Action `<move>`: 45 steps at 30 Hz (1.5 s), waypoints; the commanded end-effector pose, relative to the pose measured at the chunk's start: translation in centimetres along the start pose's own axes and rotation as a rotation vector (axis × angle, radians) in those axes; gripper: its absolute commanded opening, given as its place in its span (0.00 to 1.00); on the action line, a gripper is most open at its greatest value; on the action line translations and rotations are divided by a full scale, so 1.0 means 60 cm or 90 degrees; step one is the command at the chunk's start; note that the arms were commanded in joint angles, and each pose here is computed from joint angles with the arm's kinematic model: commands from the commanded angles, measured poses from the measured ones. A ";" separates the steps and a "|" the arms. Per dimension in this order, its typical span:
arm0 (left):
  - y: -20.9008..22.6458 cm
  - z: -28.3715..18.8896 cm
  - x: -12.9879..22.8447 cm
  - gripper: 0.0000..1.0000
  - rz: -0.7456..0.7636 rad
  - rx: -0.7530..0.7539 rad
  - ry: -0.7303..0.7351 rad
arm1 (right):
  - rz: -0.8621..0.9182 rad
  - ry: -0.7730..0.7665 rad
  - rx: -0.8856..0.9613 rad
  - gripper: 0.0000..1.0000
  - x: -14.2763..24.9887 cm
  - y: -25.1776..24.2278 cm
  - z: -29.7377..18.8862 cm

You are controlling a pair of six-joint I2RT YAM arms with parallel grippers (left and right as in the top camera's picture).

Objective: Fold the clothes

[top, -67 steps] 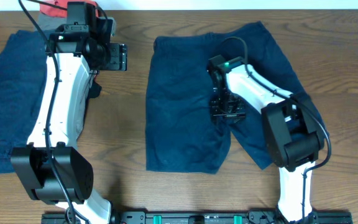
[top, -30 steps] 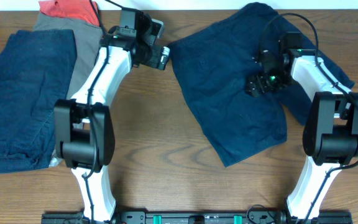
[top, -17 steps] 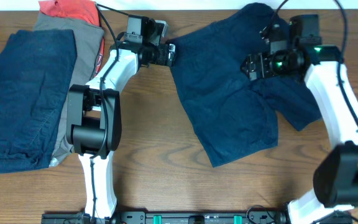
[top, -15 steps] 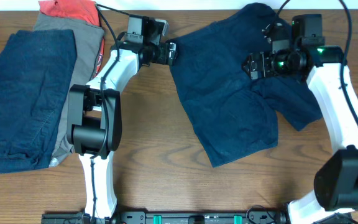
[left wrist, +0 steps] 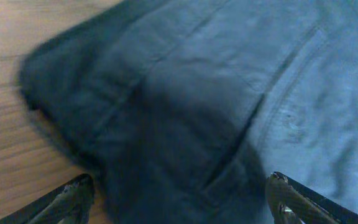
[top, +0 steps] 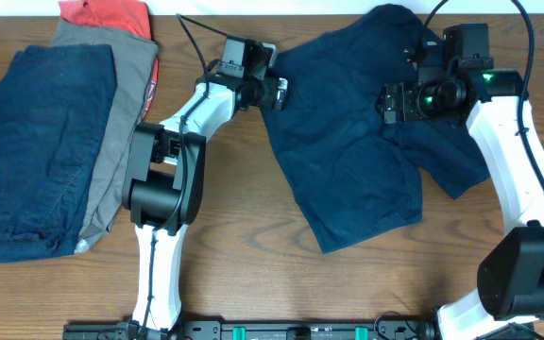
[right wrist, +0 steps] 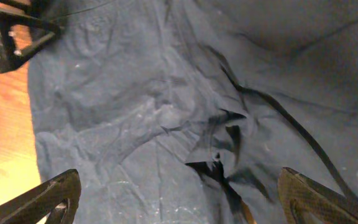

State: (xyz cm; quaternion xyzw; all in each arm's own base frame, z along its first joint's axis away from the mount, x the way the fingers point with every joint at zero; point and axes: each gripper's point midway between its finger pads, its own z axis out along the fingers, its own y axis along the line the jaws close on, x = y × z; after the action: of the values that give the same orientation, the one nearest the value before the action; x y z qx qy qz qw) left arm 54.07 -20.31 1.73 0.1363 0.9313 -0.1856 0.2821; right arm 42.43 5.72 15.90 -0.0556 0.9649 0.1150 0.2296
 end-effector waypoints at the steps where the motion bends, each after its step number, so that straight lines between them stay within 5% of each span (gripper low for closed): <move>1: 0.027 0.005 0.008 0.89 -0.022 -0.051 0.005 | 0.015 -0.007 0.018 0.99 -0.005 -0.004 -0.004; 8: 0.030 0.023 0.025 0.78 -0.010 -0.100 0.018 | 0.022 -0.005 0.029 0.99 -0.004 -0.009 -0.004; 10: 0.025 0.028 0.030 0.60 -0.007 -0.098 0.022 | 0.024 -0.005 0.029 0.99 -0.004 -0.009 -0.004; 12: 0.019 0.029 0.032 0.28 -0.006 -0.095 0.026 | 0.026 -0.004 0.029 0.99 -0.004 -0.009 -0.004; 15: 0.013 0.027 0.029 0.06 -0.020 -0.093 0.022 | 0.026 -0.002 0.029 0.99 -0.002 -0.009 -0.004; 27: 0.086 -0.096 0.061 0.06 -0.087 -0.264 0.111 | 0.031 0.011 0.029 0.99 0.006 -0.009 0.000; 41: 0.043 -0.323 0.238 0.06 -0.119 -0.315 0.471 | 0.119 0.068 0.059 0.99 0.037 -0.002 0.046; 45: 0.032 -0.371 0.280 0.23 -0.125 -0.324 0.573 | 0.124 0.110 0.062 0.99 0.060 0.011 0.071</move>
State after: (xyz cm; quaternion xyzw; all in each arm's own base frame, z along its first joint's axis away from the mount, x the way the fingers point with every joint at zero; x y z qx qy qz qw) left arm 31.63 -7.21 8.13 0.0466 0.9874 0.0864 -0.1238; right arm 41.33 6.41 12.16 0.0263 0.9827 0.0905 0.1595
